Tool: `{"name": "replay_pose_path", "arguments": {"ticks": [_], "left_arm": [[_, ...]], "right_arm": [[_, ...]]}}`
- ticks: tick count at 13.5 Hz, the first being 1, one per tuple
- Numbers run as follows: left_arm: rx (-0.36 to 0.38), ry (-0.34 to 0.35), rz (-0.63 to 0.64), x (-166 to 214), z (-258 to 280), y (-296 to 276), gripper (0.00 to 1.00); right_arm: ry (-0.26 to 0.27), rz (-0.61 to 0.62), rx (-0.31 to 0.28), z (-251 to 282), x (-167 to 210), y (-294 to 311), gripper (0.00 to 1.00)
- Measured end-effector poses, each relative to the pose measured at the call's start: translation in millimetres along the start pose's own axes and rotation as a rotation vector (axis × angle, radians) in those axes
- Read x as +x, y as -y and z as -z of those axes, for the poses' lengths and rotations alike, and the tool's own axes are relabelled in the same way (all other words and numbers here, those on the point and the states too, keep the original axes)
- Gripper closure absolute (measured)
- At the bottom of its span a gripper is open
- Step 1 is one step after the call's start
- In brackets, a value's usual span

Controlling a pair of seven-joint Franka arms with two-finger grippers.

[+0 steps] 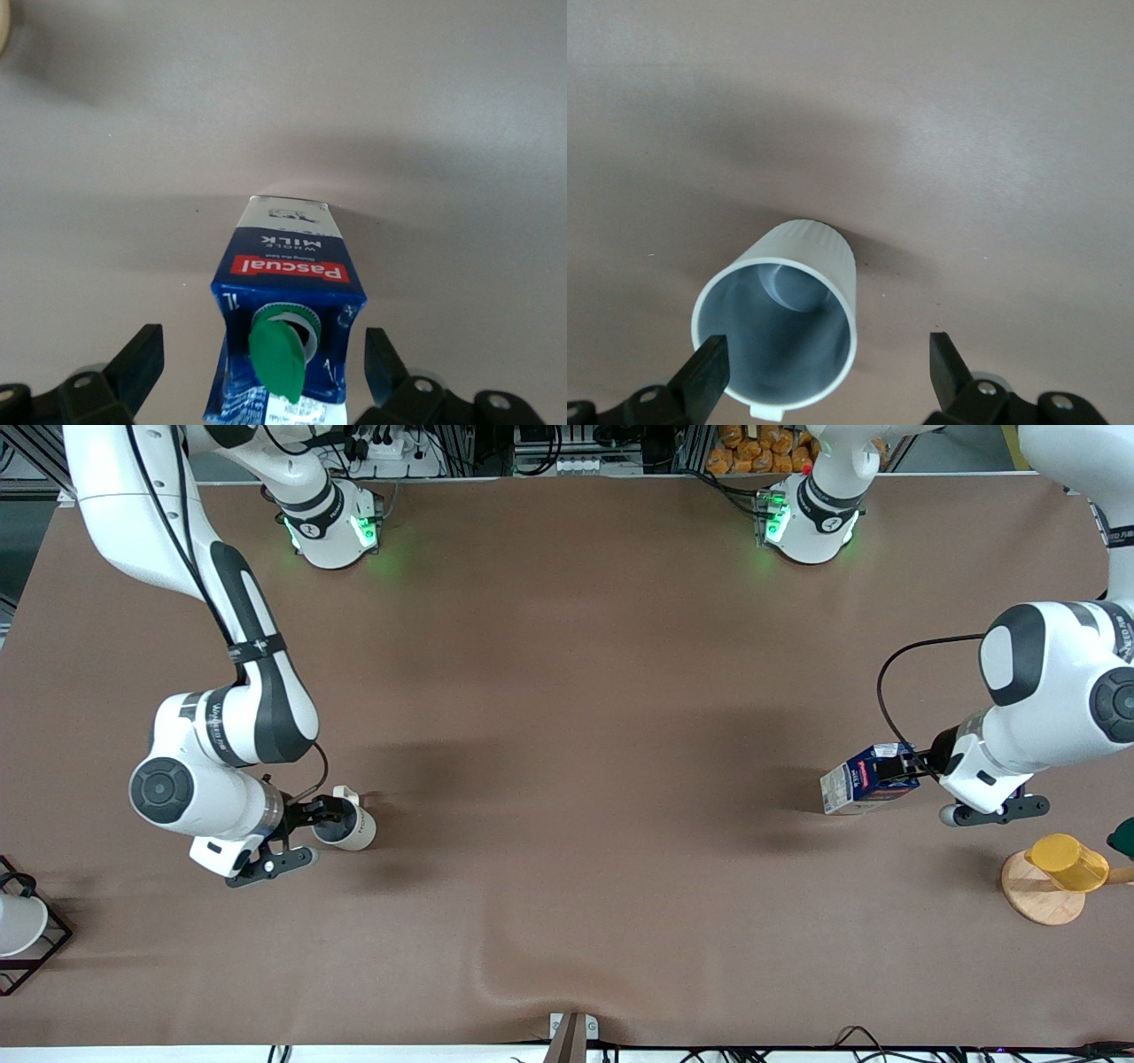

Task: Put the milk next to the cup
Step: 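Grasp the white mug with the right gripper while the left gripper grasps the carton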

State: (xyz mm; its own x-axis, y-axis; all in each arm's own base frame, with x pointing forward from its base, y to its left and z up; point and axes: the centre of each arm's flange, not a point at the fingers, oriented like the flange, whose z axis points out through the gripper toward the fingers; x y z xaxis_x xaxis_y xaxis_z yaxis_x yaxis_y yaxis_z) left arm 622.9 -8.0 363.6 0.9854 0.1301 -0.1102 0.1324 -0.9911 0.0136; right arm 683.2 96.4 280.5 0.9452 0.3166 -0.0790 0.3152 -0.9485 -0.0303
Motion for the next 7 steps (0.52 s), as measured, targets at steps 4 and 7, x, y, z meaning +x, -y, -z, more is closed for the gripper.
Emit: {"name": "replay_pose_path", "arguments": {"ticks": [4, 7], "left_arm": [[0.001, 0.011, -0.006, -4.6, -16.9, -2.8, 0.00], [0.002, 0.018, -0.006, -6.4, -21.3, -2.7, 0.03]], "right_arm": [[-0.025, 0.012, -0.010, -21.5, 5.7, -4.2, 0.00], [-0.020, 0.011, -0.002, -33.7, 6.2, -5.2, 0.19]]}}
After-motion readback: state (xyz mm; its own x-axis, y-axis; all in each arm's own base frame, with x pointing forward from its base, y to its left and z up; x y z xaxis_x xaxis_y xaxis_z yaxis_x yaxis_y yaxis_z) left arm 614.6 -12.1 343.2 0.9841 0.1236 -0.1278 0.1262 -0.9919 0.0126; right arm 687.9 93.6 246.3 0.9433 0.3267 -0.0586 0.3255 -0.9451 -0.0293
